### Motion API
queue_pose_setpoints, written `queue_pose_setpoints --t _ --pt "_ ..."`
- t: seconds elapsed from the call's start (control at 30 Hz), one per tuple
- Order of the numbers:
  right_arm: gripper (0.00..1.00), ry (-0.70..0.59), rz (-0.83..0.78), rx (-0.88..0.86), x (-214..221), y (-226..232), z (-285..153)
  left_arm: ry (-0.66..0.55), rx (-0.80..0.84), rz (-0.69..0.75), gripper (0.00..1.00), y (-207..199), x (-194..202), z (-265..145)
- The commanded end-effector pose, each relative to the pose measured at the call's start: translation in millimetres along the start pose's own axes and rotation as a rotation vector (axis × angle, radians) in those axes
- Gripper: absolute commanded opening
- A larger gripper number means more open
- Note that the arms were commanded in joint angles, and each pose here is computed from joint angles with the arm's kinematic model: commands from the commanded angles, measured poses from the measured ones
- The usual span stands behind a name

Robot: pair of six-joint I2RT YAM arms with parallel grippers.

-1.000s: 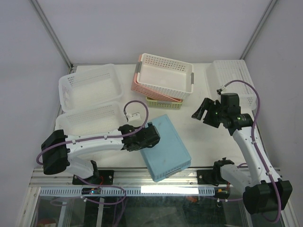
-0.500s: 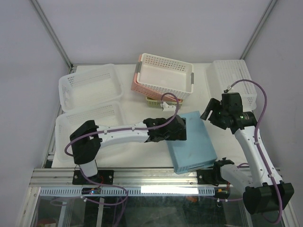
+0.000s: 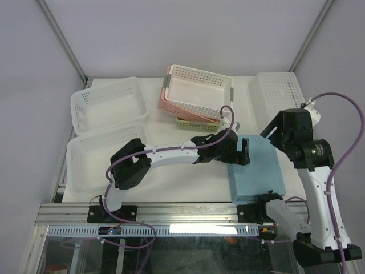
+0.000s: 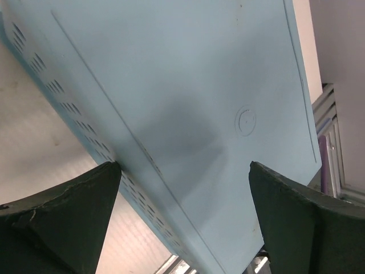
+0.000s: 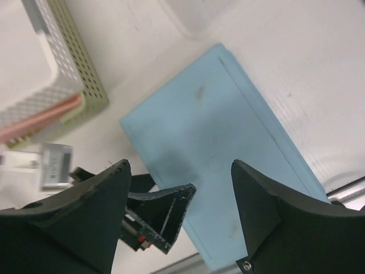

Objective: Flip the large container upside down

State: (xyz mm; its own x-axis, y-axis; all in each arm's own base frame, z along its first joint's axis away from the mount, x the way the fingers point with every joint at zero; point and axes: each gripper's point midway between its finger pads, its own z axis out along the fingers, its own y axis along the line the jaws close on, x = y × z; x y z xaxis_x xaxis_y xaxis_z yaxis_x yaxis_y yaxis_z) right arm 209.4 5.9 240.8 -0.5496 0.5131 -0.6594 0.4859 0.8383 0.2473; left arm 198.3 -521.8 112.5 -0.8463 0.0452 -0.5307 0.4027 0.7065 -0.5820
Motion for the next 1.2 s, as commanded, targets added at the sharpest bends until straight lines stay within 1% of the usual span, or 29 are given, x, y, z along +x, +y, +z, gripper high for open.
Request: queue_pose_setpoints --t 0.0,0.1,0.17,0.27,0.33,0.43,0.5,0.63,0.77,0.87,0.9,0.93,1.03,1.1,1.17 --pt "0.75 -0.238 0.144 0.044 -57.8 -11.2 -44.7 -0.026 0.202 0.031 0.99 -48.7 -23.9 4.4" --pt "0.75 -0.317 0.162 -0.041 -83.2 3.9 -64.6 -0.014 0.253 0.031 0.99 -62.7 -27.7 16.4" --pt "0.75 -0.342 0.165 -0.084 -92.7 12.2 -72.3 -0.008 0.289 0.031 0.99 -74.1 -31.2 24.9" --pt "0.75 -0.345 0.170 -0.117 -98.3 20.7 -75.4 -0.013 0.345 0.040 0.99 -94.0 -40.4 33.0" --pt "0.75 -0.331 0.164 -0.113 -96.2 21.6 -72.4 -0.027 0.376 0.054 0.99 -104.5 -49.2 29.9" --pt "0.75 -0.319 0.151 -0.091 -92.2 18.1 -67.2 -0.046 0.367 0.071 0.99 -97.2 -56.7 14.0" --pt "0.75 -0.321 0.136 -0.084 -91.2 16.6 -65.1 -0.032 0.350 0.103 0.99 -82.9 -49.4 3.5" --pt "0.75 -0.325 0.122 -0.099 -91.5 20.0 -62.4 0.073 0.325 0.144 0.99 -57.2 -23.1 -6.1" --pt "0.75 -0.312 0.116 -0.121 -87.9 25.8 -55.5 0.162 0.343 0.140 0.99 -48.4 4.1 -15.1" --pt "0.75 -0.300 0.112 -0.121 -83.6 26.4 -48.6 0.259 0.432 0.178 0.99 -58.9 26.4 -13.9" --pt "0.75 -0.299 0.113 -0.125 -83.3 27.3 -48.4 0.322 0.482 0.185 0.99 -63.1 38.0 -9.4" --pt "0.75 -0.298 0.113 -0.133 -83.6 28.8 -49.0 0.345 0.502 0.181 0.99 -66.0 41.7 -2.7" --pt "0.75 -0.290 0.103 -0.173 -84.1 34.9 -56.4 0.355 0.549 0.183 0.99 -79.8 39.5 18.6" --pt "0.75 -0.283 0.115 -0.201 -84.2 38.2 -64.0 0.337 0.607 0.188 0.99 -97.2 28.3 30.1" --pt "0.75 -0.278 0.123 -0.226 -82.1 39.8 -69.2 0.343 0.681 0.173 0.99 -117.4 20.1 38.9"
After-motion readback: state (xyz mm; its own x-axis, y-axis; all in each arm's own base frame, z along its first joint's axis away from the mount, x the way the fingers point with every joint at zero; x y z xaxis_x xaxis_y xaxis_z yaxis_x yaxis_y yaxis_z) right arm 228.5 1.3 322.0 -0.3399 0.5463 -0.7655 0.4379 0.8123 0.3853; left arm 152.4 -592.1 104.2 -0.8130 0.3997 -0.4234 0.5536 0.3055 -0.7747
